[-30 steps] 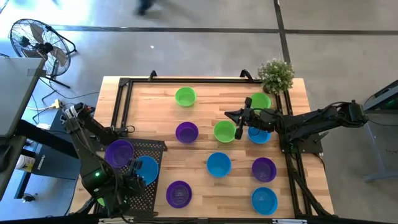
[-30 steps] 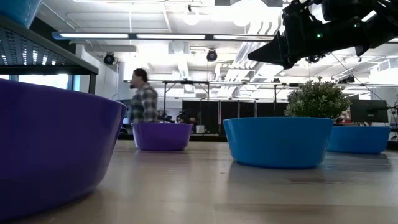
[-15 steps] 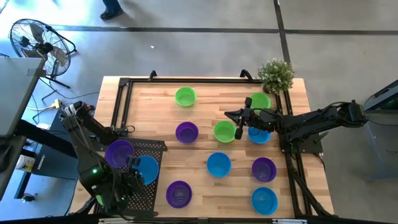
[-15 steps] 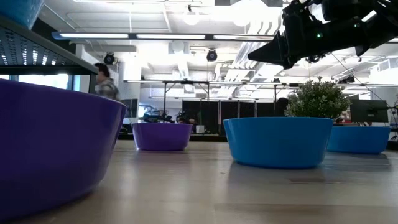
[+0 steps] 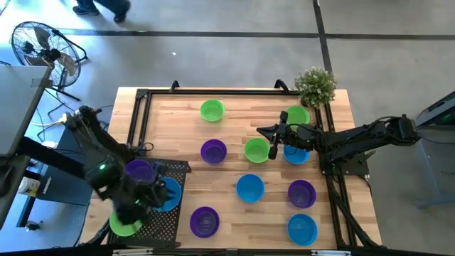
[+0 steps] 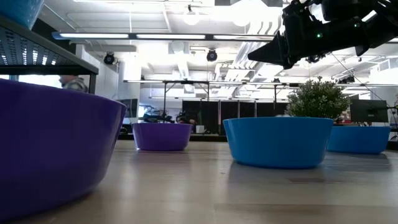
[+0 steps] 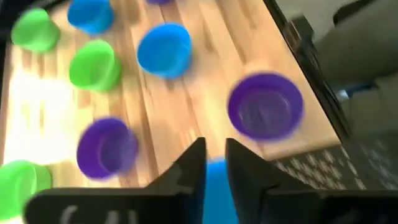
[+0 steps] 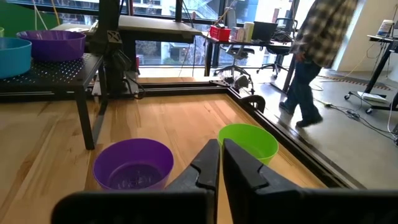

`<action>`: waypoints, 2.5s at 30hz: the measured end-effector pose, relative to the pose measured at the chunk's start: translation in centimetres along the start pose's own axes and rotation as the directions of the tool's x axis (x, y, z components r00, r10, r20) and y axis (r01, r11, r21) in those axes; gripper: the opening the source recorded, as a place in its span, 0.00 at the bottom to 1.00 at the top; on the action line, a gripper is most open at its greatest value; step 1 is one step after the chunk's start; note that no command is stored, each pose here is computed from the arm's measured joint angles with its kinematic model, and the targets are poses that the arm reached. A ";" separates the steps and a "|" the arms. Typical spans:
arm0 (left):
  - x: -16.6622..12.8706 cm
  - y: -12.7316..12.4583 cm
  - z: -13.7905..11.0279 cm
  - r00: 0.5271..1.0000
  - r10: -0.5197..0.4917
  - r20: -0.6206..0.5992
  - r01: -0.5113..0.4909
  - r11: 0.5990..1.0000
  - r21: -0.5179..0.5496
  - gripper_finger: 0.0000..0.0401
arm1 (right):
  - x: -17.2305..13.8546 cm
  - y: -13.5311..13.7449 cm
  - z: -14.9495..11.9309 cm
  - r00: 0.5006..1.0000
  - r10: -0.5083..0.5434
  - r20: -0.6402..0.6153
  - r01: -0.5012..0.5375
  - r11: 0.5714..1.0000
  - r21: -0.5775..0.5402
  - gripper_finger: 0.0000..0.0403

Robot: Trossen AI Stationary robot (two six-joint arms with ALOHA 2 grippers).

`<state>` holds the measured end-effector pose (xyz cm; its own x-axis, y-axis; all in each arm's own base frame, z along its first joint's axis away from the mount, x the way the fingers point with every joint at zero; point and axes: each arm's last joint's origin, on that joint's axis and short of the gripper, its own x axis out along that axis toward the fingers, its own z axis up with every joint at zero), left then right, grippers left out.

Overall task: Pick & Place Mini bowls
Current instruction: Stack the green bowl on the other green bowl on the shelf

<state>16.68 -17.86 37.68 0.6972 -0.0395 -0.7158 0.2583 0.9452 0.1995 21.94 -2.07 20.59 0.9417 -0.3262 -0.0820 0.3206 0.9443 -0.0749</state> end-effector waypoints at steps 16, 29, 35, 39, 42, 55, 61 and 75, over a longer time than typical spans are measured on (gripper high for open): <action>9.1 9.1 -0.7 0.955 0.088 0.284 -0.076 0.996 -0.054 0.00 | 0.0 0.0 0.0 1.000 0.000 -0.004 0.000 1.000 -0.001 0.03; 9.5 12.9 -7.2 0.816 0.287 0.502 -0.201 0.955 -0.220 0.00 | 0.0 0.0 -0.1 1.000 0.000 -0.010 -0.001 1.000 -0.003 0.03; 9.8 13.9 -10.6 0.739 0.379 0.557 -0.244 0.921 -0.303 0.00 | 0.0 0.0 -0.1 1.000 0.000 -0.011 0.000 1.000 -0.003 0.03; 10.6 14.0 -12.4 0.741 0.374 0.558 -0.230 0.921 -0.313 0.00 | 0.0 0.0 -0.1 1.000 0.000 -0.011 0.000 1.000 -0.003 0.03; 10.8 13.8 -12.8 0.750 0.366 0.551 -0.216 0.923 -0.319 0.00 | 0.0 0.0 -0.1 1.000 0.001 -0.011 -0.001 1.000 0.000 0.03; 10.7 13.7 -12.5 0.737 0.314 0.598 -0.165 0.942 -0.292 0.00 | 0.0 -0.1 0.5 0.999 -0.011 0.049 0.004 0.990 0.140 0.03; 11.5 13.5 -13.7 0.737 0.351 0.577 -0.194 0.929 -0.316 0.00 | -0.2 0.4 0.7 0.998 -0.019 0.066 0.011 0.993 0.120 0.03; 11.9 13.2 -14.8 0.748 0.351 0.564 -0.195 0.928 -0.318 0.00 | -1.1 3.5 0.1 0.937 -0.208 -0.279 0.203 0.978 -0.047 0.02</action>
<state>18.48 -1.10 21.88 0.9890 0.1191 -0.0877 -0.1091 0.9877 0.1117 22.00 1.60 20.54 0.7875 -0.5149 -0.3387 0.5002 0.8550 -0.1366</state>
